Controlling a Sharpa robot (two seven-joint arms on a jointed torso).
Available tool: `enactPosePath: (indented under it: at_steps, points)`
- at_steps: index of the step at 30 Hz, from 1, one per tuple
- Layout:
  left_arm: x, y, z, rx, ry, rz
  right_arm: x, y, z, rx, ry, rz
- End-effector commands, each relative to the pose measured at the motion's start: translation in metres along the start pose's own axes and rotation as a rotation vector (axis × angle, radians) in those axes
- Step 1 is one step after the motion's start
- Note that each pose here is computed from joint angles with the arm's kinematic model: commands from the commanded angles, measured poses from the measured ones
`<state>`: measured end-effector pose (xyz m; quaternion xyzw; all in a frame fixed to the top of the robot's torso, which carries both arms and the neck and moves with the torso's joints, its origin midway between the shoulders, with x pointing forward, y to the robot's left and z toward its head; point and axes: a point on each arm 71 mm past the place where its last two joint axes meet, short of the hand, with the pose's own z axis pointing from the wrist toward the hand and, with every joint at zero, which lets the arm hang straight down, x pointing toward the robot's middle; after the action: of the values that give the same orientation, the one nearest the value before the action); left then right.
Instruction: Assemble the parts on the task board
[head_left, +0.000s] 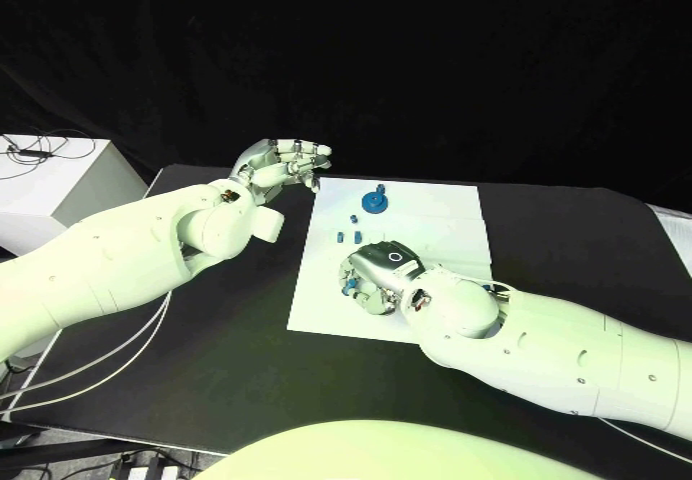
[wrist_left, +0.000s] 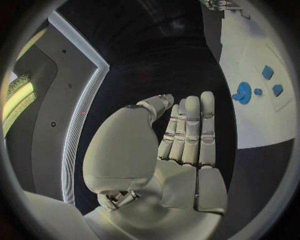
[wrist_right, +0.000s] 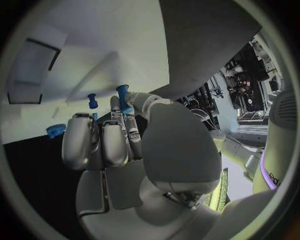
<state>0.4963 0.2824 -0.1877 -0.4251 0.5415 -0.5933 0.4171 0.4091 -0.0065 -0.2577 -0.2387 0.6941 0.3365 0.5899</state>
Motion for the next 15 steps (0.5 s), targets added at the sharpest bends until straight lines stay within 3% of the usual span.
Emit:
enactPosePath:
  at_steps: [1,15]
  points:
    - [0.0024,-0.0009,0.0006,0.005,0.015,-0.012,0.0034,-0.0015,-0.0002,-0.009,0.013,-0.004]
    - [0.0023,-0.0006,0.0005,0.001,0.018,-0.015,0.0042,-0.0016,-0.0010,-0.020,0.006,0.020]
